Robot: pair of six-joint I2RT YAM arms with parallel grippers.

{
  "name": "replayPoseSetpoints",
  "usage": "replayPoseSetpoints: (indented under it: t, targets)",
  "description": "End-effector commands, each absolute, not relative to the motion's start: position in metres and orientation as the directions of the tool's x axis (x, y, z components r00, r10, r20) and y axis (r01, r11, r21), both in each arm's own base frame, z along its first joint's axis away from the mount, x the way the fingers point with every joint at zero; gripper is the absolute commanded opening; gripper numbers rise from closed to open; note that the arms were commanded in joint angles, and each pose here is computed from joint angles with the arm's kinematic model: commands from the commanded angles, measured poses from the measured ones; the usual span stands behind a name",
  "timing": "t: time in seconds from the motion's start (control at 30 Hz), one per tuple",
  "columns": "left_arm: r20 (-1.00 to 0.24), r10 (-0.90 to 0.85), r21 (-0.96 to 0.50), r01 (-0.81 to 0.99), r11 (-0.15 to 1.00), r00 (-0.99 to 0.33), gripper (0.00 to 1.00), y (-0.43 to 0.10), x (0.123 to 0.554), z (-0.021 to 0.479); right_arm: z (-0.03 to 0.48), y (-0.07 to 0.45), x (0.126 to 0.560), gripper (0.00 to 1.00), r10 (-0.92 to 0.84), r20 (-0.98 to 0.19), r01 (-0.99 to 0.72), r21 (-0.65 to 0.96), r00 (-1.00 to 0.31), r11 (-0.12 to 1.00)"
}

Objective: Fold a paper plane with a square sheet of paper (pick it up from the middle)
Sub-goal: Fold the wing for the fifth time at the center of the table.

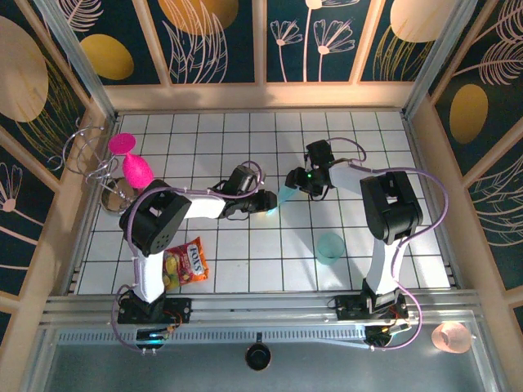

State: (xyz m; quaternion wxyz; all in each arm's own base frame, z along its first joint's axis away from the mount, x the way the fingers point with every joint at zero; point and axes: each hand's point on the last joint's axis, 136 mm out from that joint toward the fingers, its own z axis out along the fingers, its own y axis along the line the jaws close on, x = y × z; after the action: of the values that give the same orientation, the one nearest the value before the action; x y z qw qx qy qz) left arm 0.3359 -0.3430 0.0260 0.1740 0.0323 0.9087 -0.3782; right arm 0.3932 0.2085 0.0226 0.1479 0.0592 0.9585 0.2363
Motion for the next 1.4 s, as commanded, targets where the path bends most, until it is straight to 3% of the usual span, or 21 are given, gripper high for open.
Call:
replayPoseSetpoints:
  t: [0.0, 0.57, 0.87, 1.07, 1.27, 1.37]
  targets:
    - [-0.311, -0.057, -0.629, 0.16, 0.761, -0.949, 0.31, -0.337, 0.333, 0.006, -0.036, 0.203, 0.374, 0.57, 0.162, -0.168, 0.085, 0.393, -0.972, 0.916]
    - [-0.239, -0.057, -0.557, 0.089, 0.826, -0.969, 0.22, -0.323, 0.326, -0.026, -0.041, 0.205, 0.372, 0.56, 0.151, -0.152, 0.079, 0.396, -0.977, 0.915]
    - [-0.224, -0.062, -0.523, 0.067, 0.849, -0.973, 0.22, -0.316, 0.325, -0.034, 0.046, 0.209, 0.4, 0.61, 0.233, -0.286, 0.048, 0.533, -0.929, 0.845]
    - [-0.227, -0.062, -0.524, 0.068, 0.849, -0.972, 0.21, -0.317, 0.326, -0.033, 0.094, 0.207, 0.391, 0.61, 0.277, -0.357, -0.011, 0.63, -0.892, 0.777]
    - [-0.225, -0.064, -0.526, 0.066, 0.848, -0.972, 0.21, -0.317, 0.326, -0.033, 0.12, 0.242, 0.372, 0.51, 0.208, -0.385, -0.166, 0.739, -0.899, 0.653]
    - [-0.22, -0.067, -0.525, 0.061, 0.849, -0.973, 0.21, -0.316, 0.325, -0.035, 0.113, 0.258, 0.372, 0.45, 0.166, -0.379, -0.186, 0.733, -0.91, 0.654]
